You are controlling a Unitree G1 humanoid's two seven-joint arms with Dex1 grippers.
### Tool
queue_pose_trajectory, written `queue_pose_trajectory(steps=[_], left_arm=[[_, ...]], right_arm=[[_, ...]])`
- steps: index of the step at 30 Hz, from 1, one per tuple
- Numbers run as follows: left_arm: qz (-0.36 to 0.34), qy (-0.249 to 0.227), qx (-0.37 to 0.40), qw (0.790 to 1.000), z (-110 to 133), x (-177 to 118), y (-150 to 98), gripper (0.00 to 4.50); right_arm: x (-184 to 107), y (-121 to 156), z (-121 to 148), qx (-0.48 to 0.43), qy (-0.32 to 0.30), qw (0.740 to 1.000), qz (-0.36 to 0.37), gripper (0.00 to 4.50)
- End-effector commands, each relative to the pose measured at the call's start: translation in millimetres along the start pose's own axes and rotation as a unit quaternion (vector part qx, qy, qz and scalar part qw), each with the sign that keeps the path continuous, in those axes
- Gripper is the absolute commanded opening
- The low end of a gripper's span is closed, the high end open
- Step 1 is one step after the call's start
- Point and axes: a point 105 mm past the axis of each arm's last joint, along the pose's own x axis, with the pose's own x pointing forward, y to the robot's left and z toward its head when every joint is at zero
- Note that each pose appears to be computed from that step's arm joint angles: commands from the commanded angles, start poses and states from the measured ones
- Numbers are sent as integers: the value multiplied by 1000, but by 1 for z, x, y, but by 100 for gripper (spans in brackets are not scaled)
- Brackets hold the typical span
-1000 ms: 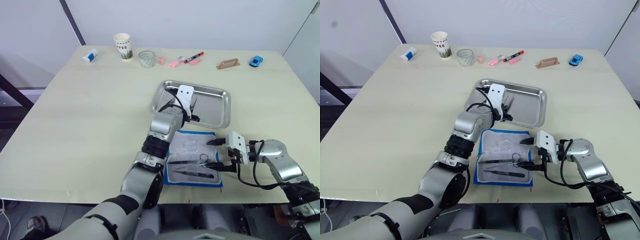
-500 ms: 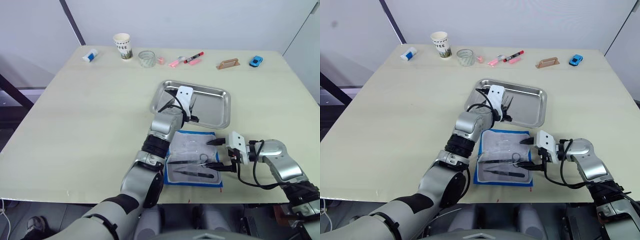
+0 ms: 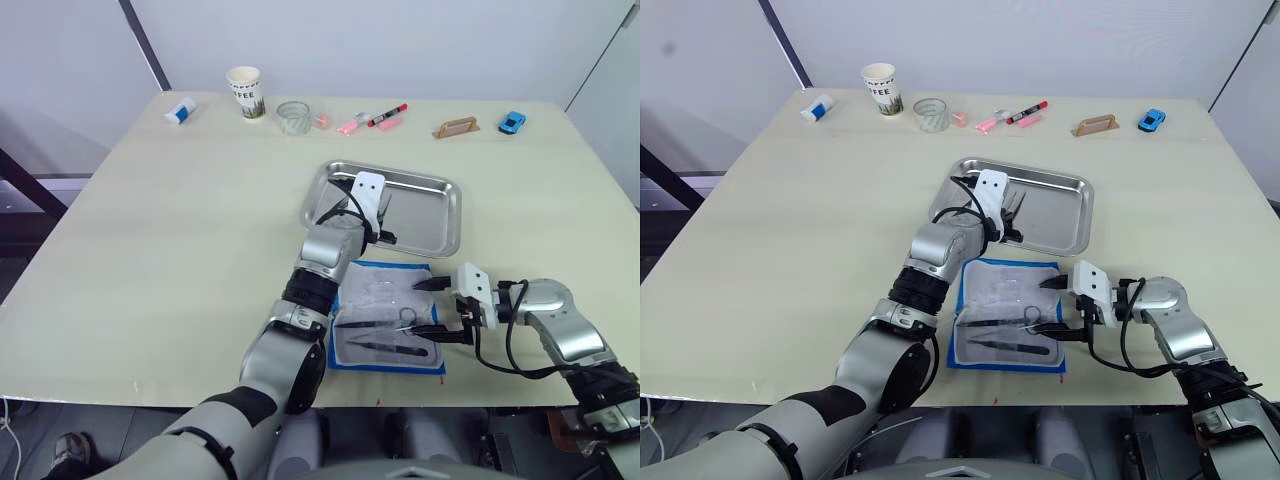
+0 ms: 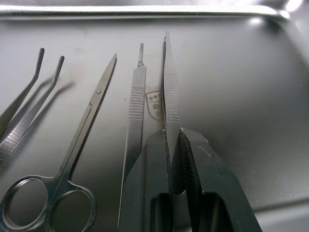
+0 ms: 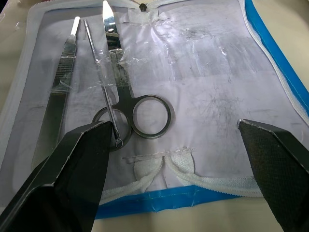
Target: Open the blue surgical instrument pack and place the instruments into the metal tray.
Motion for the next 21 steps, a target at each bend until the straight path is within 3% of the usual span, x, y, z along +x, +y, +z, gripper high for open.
queue_pose_trajectory(steps=[1,16,21], left_arm=[[0,-12,12,1000,9,0,-2,3],[-10,-18,11,1000,11,-1,-7,3],[-13,-19,15,1000,11,-2,-9,174]], right_arm=[[7,15,-37,51,62,997,18,450],[6,16,-37,51,64,997,18,450],[6,16,-37,51,63,997,19,450]])
